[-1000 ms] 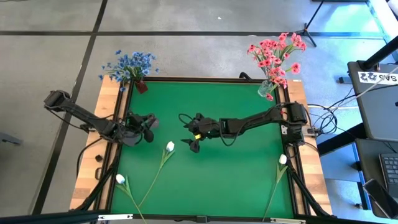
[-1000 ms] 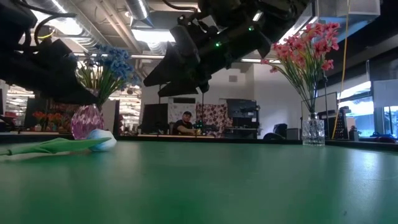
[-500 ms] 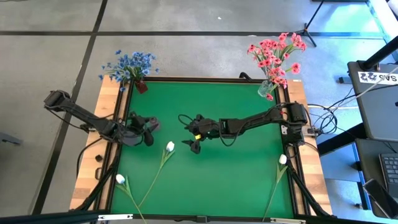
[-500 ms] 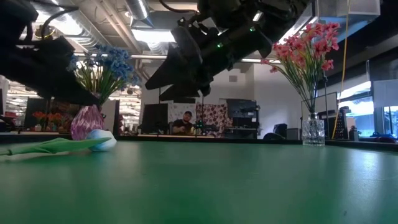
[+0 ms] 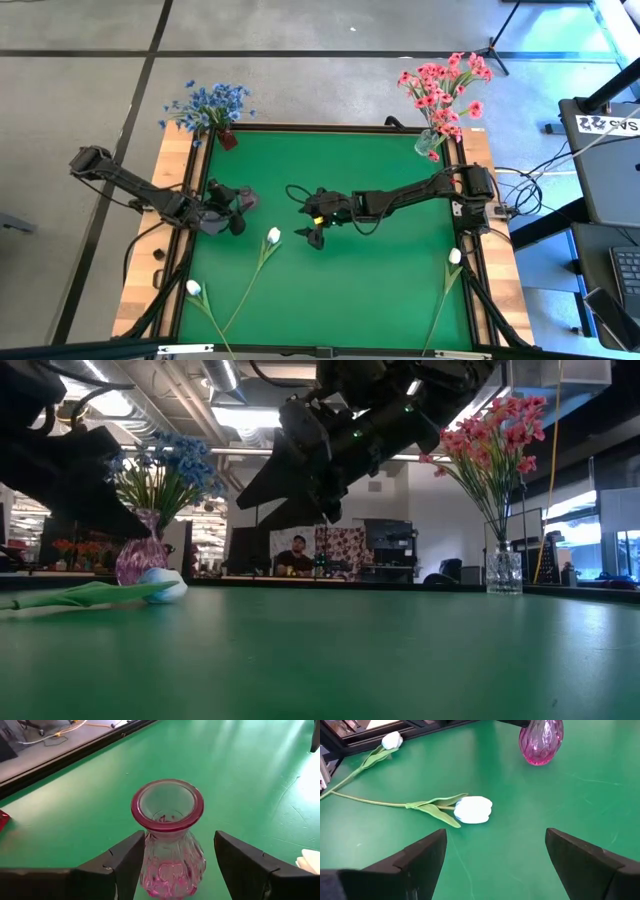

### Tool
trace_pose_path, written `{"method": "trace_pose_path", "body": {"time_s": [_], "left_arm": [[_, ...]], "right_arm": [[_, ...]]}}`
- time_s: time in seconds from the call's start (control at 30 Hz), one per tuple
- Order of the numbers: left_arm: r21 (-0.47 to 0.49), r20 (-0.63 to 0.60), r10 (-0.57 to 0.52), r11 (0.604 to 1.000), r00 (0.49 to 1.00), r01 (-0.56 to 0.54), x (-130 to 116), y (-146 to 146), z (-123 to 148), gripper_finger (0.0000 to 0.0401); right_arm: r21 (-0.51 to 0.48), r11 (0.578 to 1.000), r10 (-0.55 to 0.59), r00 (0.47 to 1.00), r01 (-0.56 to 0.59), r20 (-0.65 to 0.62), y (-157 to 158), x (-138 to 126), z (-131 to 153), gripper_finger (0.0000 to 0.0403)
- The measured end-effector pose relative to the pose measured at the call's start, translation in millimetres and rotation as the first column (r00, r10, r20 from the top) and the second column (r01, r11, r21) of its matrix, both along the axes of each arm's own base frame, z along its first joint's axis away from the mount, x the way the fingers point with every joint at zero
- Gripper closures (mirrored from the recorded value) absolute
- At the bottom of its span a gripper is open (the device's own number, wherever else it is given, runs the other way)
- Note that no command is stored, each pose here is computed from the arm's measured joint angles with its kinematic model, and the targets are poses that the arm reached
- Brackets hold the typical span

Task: Sort flowers into vase by color
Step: Adjust the purple vase, then put the top white tulip into the purple vase

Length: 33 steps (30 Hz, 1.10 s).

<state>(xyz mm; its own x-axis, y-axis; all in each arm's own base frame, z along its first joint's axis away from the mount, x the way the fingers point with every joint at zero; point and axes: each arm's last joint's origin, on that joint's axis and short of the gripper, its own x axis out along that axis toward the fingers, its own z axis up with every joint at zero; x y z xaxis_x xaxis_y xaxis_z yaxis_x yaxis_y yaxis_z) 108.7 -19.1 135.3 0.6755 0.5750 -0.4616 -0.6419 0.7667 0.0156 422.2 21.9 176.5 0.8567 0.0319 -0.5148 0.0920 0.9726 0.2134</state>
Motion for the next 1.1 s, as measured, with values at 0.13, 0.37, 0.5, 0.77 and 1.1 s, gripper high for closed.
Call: {"method": "trace_pose_path", "body": {"time_s": [0.13,0.37,0.5,0.77,1.1], "left_arm": [[-0.028,-0.013,-0.001,1.000,1.000,0.000,2,2,4,0.0168],[-0.070,-0.044,0.055,0.996,0.998,-0.058,2,7,18,0.0167],[-0.168,-0.083,0.042,0.984,0.996,-0.056,1,8,21,0.0167],[-0.307,-0.084,0.019,0.951,0.996,-0.044,3,5,39,0.0167],[-0.604,-0.035,-0.062,0.797,0.997,0.028,2,-17,75,0.0167]], "right_arm": [[0.008,1.000,0.003,1.000,-0.003,-0.011,0,-1,-1,0.0065],[0.023,1.000,-0.007,1.000,0.007,-0.017,0,-1,-1,0.0065],[0.023,1.000,-0.007,1.000,0.007,-0.019,0,-1,-1,0.0065],[0.044,0.999,0.012,1.000,-0.011,-0.016,1,-1,0,0.0065],[0.036,0.999,-0.013,1.000,0.013,0.018,-1,-21,48,0.0065]]}}
